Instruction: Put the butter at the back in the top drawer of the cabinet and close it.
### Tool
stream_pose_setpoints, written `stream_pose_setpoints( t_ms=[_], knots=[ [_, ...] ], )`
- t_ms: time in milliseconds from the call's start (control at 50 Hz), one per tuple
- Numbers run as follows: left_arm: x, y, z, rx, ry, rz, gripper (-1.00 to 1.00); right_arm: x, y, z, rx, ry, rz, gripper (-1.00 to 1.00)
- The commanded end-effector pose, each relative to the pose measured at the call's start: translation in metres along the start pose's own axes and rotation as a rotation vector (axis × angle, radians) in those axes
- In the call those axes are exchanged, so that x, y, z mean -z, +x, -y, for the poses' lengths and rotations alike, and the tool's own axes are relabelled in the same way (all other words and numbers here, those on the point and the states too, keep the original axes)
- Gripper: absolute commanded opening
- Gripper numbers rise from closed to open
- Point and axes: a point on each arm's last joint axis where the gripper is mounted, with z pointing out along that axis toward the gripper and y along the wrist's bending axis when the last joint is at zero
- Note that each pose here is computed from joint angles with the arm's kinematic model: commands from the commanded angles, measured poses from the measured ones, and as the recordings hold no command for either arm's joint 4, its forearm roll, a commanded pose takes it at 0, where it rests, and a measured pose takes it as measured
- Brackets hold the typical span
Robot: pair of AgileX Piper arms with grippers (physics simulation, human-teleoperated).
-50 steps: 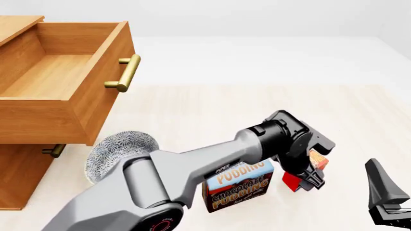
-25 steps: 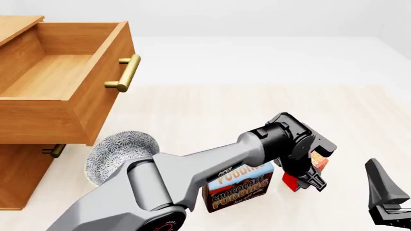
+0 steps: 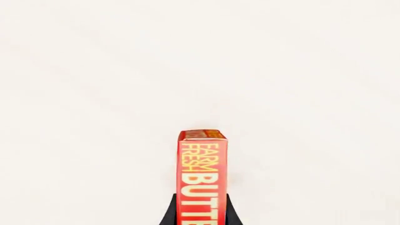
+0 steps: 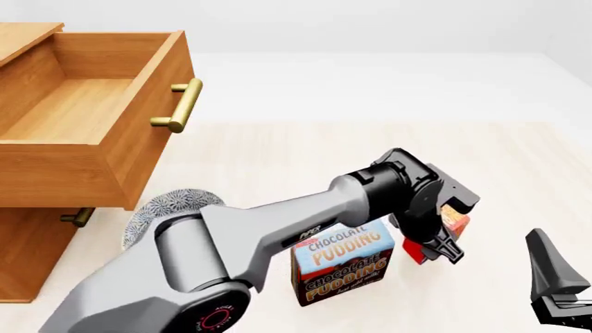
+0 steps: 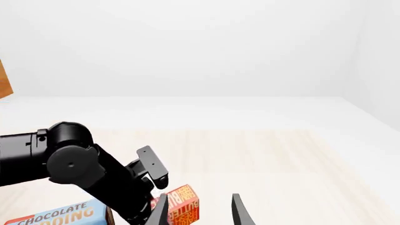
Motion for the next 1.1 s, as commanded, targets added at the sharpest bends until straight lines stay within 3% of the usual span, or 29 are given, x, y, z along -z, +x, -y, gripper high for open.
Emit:
stream_pose_setpoints(
  t_ms=[20,420,760,820,1020,1060,1100],
  knots=[
    [0.045,-0.012,-0.01,-0.033,-0.008,0.087,-1.0,0.0,0.0,0.0,0.0,0.0,0.0,1.0],
    [0.107,-0.024,-0.02,-0.056,-0.023,0.173,-1.0,0.0,0.0,0.0,0.0,0.0,0.0,1.0],
    [0.176,-0.009,-0.052,-0.085,-0.076,0.237,-1.0,0.0,0.0,0.0,0.0,0.0,0.0,1.0],
    [0.19,-0.002,-0.064,-0.095,-0.098,0.239,-1.0,0.0,0.0,0.0,0.0,0.0,0.0,1.0],
    [0.23,0.008,-0.073,-0.085,-0.119,0.259,-1.0,0.0,0.0,0.0,0.0,0.0,0.0,1.0],
    [0.232,0.001,-0.062,-0.063,-0.096,0.244,-1.0,0.0,0.0,0.0,0.0,0.0,0.0,1.0],
    [0.244,0.005,-0.066,-0.061,-0.104,0.251,-1.0,0.0,0.0,0.0,0.0,0.0,0.0,1.0]
  ],
)
